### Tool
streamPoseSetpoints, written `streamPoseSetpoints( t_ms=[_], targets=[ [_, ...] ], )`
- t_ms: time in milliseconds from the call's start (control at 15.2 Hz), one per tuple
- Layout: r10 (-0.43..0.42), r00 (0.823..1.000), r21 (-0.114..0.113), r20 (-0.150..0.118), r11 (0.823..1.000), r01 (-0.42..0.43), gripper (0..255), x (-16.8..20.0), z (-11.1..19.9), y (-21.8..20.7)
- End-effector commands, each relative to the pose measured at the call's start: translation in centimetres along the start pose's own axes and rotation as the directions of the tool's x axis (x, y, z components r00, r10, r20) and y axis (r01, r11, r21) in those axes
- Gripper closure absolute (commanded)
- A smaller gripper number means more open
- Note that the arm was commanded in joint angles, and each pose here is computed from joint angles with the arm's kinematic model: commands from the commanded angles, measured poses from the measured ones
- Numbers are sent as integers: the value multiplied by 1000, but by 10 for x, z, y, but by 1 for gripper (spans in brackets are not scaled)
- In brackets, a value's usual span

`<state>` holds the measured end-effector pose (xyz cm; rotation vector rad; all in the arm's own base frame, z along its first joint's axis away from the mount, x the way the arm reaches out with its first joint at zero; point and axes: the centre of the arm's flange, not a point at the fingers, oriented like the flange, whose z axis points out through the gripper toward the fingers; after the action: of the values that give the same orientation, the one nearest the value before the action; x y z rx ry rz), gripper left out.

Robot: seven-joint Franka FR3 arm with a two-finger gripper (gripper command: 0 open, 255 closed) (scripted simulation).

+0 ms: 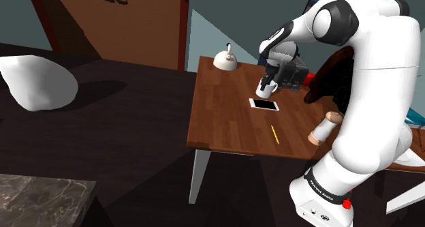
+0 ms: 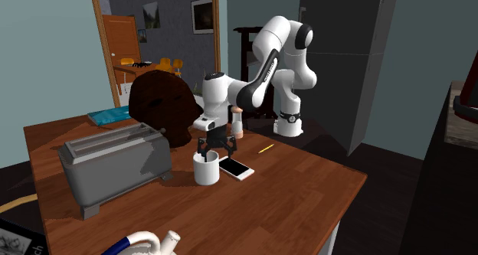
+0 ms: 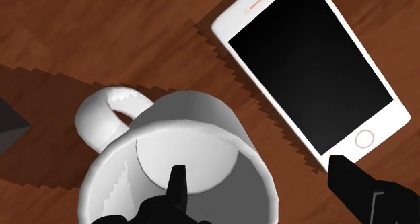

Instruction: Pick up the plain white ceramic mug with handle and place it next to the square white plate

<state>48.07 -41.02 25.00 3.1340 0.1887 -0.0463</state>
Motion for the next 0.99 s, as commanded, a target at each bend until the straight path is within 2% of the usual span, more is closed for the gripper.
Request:
streamPoseSetpoints(
  t_ms=[0,462,528,924],
  targets=[
    [0,1000,0,0,1000,0,0,0,5,0],
    [0,1000,0,0,1000,0,0,0,5,0],
    [0,1000,0,0,1000,0,255,0,5,0],
    [0,1000,0,0,1000,0,255,0,5,0]
  ],
)
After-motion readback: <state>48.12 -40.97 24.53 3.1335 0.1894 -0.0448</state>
